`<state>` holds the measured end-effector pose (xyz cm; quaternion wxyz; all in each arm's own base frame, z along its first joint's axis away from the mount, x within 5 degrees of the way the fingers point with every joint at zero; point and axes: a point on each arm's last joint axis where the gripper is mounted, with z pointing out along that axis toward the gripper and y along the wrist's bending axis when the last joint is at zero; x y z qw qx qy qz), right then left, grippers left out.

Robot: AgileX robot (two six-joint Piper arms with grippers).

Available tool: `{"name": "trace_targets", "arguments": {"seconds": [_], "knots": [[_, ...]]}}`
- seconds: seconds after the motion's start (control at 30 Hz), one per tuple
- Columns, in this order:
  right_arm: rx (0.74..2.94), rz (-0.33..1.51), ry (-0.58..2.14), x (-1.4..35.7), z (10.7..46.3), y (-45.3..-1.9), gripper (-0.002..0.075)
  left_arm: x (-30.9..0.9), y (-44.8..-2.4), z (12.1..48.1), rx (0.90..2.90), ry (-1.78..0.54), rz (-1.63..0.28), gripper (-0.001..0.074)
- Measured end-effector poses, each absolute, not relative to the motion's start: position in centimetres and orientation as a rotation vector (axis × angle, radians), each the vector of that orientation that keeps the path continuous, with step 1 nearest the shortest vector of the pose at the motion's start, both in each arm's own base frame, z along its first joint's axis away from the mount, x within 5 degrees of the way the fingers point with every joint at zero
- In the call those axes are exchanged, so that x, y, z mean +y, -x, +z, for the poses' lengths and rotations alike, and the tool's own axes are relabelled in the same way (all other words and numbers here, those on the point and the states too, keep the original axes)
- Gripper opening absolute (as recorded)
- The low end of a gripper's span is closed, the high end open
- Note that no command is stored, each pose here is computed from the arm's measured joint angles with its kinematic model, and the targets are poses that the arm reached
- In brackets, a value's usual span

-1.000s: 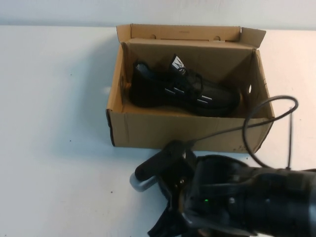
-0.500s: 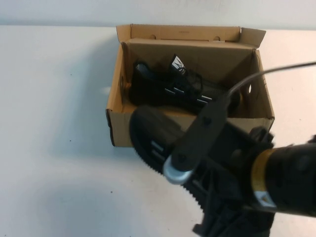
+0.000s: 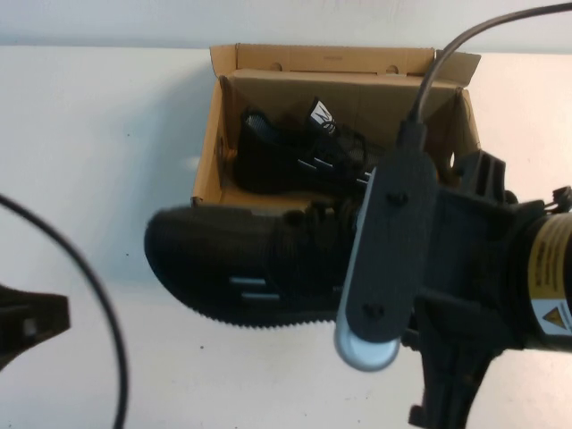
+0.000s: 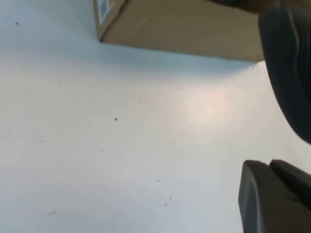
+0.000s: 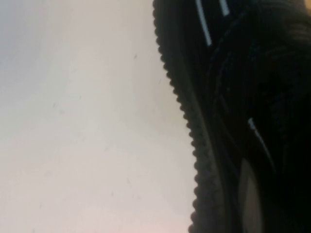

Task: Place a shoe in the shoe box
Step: Hand over the shoe

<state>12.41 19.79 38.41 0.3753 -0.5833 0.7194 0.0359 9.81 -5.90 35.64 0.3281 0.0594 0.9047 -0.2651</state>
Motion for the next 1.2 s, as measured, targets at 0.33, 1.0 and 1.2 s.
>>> {"name": "trace_targets", "arguments": {"seconds": [0.33,1.0,1.2], "knots": [[1.891,-0.033,1.614,18.8,37.7,-12.2,-0.0008,-8.1,-16.3,32.0,2.542,-0.343,-0.797,-0.0004],[1.893,0.009,1.586,16.3,38.9,-10.8,-0.0008,-7.2,-19.8,31.4,2.411,-0.335,-1.221,0.0213],[1.895,0.014,1.587,16.3,38.9,-10.7,-0.0008,-7.6,-19.6,31.5,2.444,-0.237,-1.288,0.0605]]}}
